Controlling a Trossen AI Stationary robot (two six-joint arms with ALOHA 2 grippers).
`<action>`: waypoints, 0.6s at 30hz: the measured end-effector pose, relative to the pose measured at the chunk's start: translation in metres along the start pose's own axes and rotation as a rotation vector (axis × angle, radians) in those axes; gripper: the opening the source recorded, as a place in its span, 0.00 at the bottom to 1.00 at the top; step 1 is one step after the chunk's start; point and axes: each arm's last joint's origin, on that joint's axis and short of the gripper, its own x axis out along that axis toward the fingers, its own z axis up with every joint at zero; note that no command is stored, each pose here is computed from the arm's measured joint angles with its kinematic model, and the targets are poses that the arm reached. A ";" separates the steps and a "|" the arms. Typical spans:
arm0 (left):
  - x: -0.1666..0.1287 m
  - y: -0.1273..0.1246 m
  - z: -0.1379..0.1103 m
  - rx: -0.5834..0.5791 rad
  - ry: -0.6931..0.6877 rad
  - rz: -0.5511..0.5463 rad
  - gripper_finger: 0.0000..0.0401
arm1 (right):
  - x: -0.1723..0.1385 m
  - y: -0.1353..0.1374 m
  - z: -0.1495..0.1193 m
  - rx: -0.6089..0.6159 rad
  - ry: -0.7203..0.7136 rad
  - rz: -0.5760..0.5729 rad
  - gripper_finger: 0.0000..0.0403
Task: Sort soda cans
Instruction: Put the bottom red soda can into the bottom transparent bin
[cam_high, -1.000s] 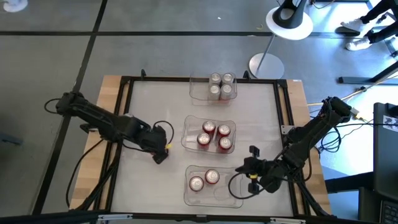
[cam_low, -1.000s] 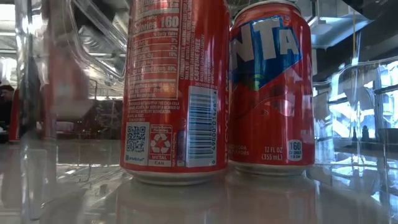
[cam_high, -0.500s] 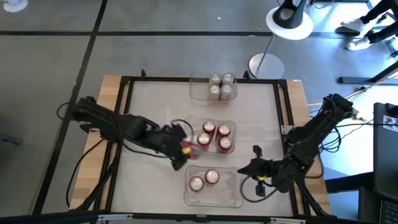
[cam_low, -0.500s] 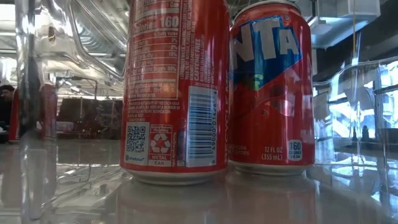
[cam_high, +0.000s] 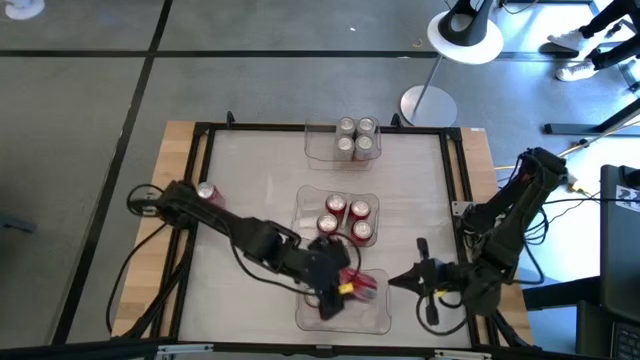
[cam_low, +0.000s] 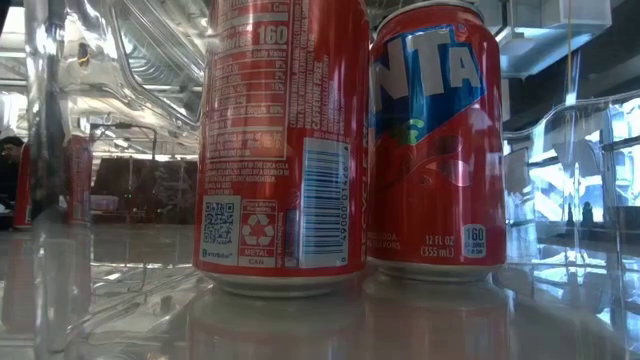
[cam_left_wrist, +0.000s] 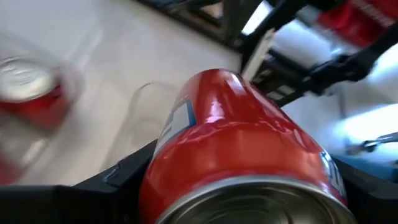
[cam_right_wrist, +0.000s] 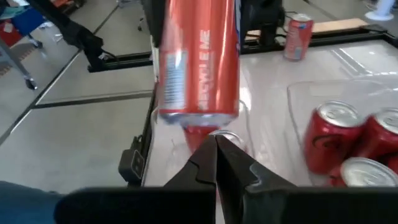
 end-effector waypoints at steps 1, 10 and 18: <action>0.004 -0.004 0.000 -0.004 -0.018 -0.021 0.72 | 0.003 0.003 -0.001 -0.004 -0.003 0.010 0.00; 0.020 -0.021 -0.007 0.006 -0.077 -0.100 0.72 | 0.018 0.020 -0.006 -0.009 -0.018 0.100 0.00; 0.022 -0.022 -0.007 0.042 -0.115 -0.079 0.72 | 0.034 0.031 -0.019 -0.031 -0.008 0.102 0.00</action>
